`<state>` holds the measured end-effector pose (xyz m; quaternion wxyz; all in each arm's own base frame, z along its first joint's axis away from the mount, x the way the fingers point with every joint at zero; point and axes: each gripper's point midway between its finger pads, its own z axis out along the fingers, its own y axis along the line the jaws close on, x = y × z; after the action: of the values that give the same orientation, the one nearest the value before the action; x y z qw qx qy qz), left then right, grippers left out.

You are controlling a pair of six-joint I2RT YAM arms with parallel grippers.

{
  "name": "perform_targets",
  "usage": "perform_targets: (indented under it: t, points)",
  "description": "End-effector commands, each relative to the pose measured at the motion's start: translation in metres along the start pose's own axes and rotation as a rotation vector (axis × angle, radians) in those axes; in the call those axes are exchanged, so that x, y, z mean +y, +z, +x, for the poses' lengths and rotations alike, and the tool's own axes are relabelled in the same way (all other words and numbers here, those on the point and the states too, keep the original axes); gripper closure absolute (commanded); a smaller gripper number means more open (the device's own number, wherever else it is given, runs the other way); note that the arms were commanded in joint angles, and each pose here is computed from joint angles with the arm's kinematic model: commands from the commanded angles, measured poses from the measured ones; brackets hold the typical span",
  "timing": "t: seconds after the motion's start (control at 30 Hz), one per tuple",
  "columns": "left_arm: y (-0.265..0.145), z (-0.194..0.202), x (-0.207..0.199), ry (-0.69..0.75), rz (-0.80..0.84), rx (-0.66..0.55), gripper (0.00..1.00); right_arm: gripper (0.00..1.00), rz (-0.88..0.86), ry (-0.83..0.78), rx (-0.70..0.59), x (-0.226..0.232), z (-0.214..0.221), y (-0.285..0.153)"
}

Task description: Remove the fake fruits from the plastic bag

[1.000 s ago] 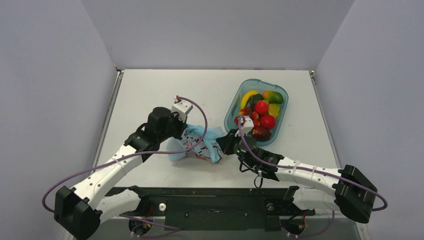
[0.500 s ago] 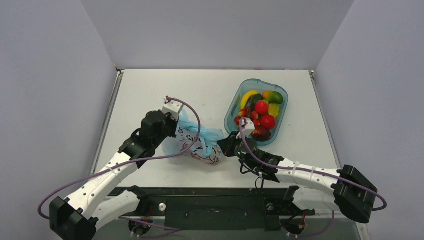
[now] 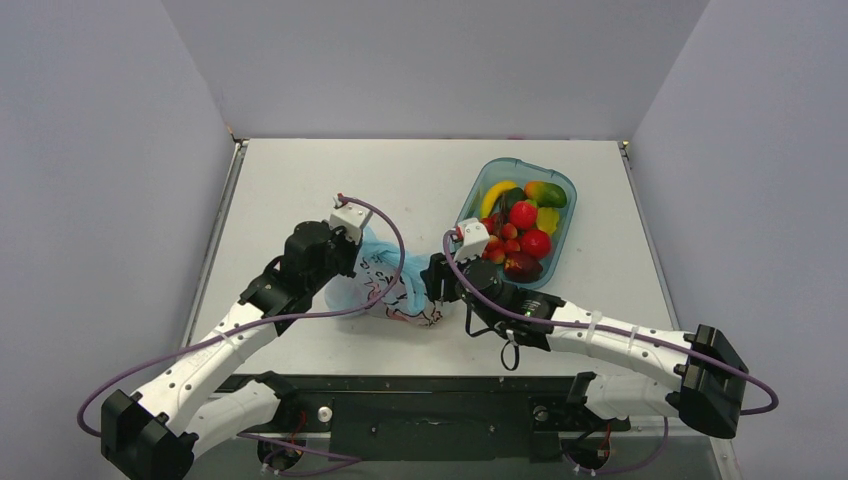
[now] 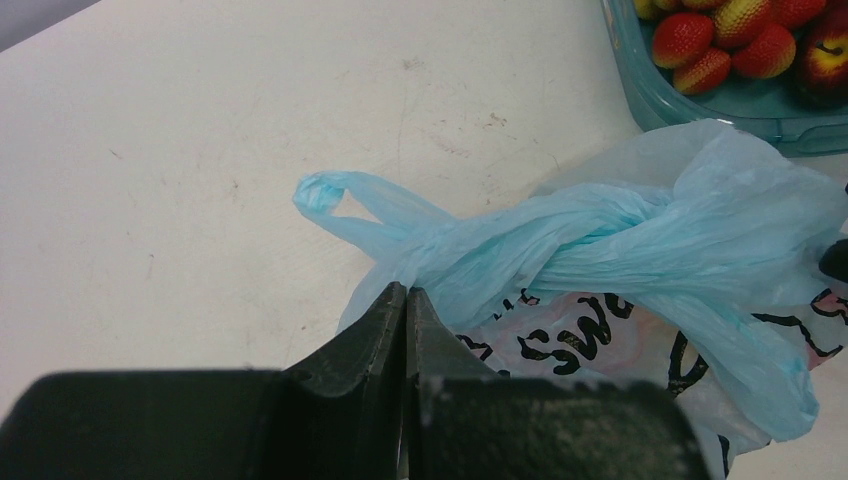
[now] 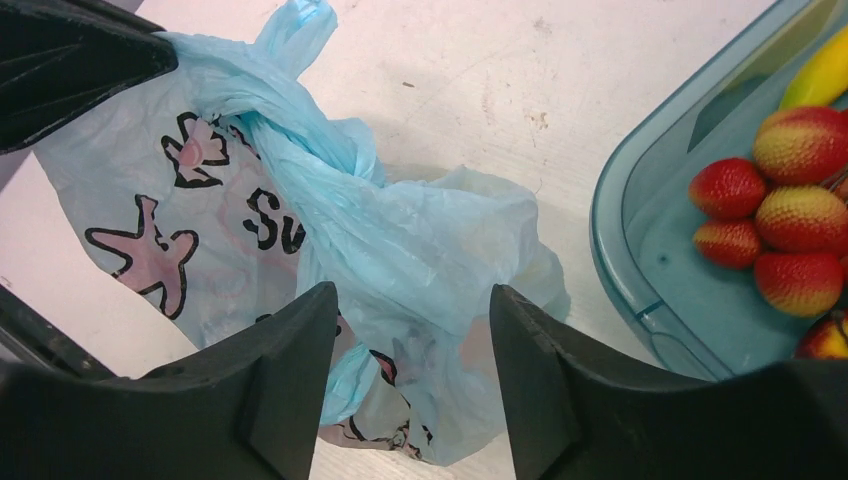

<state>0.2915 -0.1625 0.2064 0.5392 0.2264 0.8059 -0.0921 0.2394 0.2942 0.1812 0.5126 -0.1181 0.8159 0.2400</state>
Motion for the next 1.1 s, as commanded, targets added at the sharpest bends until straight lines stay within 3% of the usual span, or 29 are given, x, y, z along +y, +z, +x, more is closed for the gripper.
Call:
perform_targets:
  t: [0.0, 0.1, 0.27, 0.43, 0.53, 0.73, 0.9, 1.0, 1.07]
  points:
    - [-0.003, -0.025, 0.001, 0.000, 0.008, -0.073, 1.00, 0.43, -0.005, -0.151, -0.056, 0.007, -0.023, 0.003]
    - [-0.003, -0.026, 0.001, -0.001, 0.007, -0.076, 1.00, 0.40, -0.041, -0.236, -0.085, 0.018, -0.033, 0.008]
    - [-0.005, -0.027, 0.002, -0.002, 0.003, -0.082, 1.00, 0.32, -0.033, -0.655, -0.200, 0.022, -0.031, 0.010]
    - [-0.004, -0.027, 0.002, -0.003, 0.001, -0.080, 1.00, 0.32, -0.024, -0.841, -0.104, 0.025, -0.027, 0.035]
    - [-0.003, -0.026, 0.002, -0.004, 0.003, -0.079, 1.00, 0.35, 0.007, -0.892, -0.112, 0.027, -0.033, 0.043]
    - [-0.003, -0.026, 0.000, -0.004, 0.013, -0.077, 1.00, 0.60, 0.106, -0.992, -0.116, 0.028, -0.039, 0.055]
    - [-0.003, -0.026, 0.002, -0.005, 0.002, -0.078, 1.00, 0.98, 0.131, -0.926, -0.180, 0.029, -0.048, 0.047]
    - [-0.003, -0.027, 0.005, -0.016, -0.016, -0.083, 1.00, 1.00, 0.131, -0.782, -0.276, 0.028, -0.058, 0.038]
    - [-0.003, -0.028, 0.007, -0.021, -0.028, -0.086, 1.00, 1.00, 0.112, -0.585, -0.364, 0.027, -0.068, 0.034]
